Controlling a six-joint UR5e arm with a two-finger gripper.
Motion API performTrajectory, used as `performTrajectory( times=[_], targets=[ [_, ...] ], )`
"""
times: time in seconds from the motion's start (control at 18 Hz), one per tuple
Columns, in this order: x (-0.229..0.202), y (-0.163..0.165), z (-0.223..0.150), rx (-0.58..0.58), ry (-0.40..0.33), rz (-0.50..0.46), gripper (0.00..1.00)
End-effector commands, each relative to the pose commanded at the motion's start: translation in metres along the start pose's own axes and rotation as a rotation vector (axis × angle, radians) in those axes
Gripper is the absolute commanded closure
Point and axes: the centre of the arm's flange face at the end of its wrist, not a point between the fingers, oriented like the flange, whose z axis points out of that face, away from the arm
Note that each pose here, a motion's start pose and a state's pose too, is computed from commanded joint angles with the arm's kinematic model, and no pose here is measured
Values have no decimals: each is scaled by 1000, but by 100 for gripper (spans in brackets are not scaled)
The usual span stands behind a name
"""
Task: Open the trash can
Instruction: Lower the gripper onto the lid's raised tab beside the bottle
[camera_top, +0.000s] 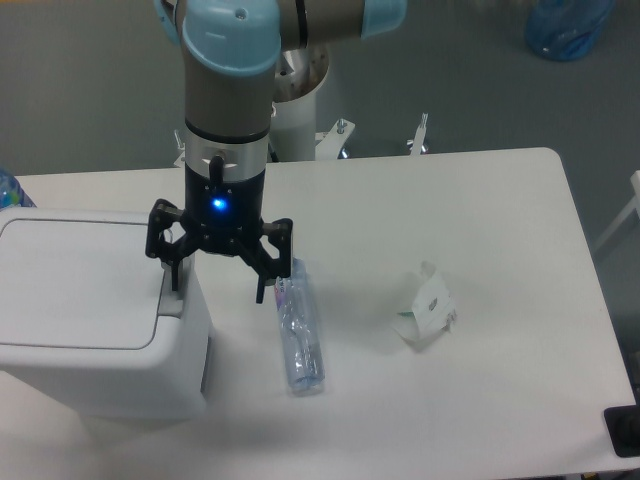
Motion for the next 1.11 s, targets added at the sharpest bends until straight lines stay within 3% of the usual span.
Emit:
performTrajectory(
  times=[1.11],
  targets=[
    [-2, 0, 5, -6, 0, 0, 0]
  ],
)
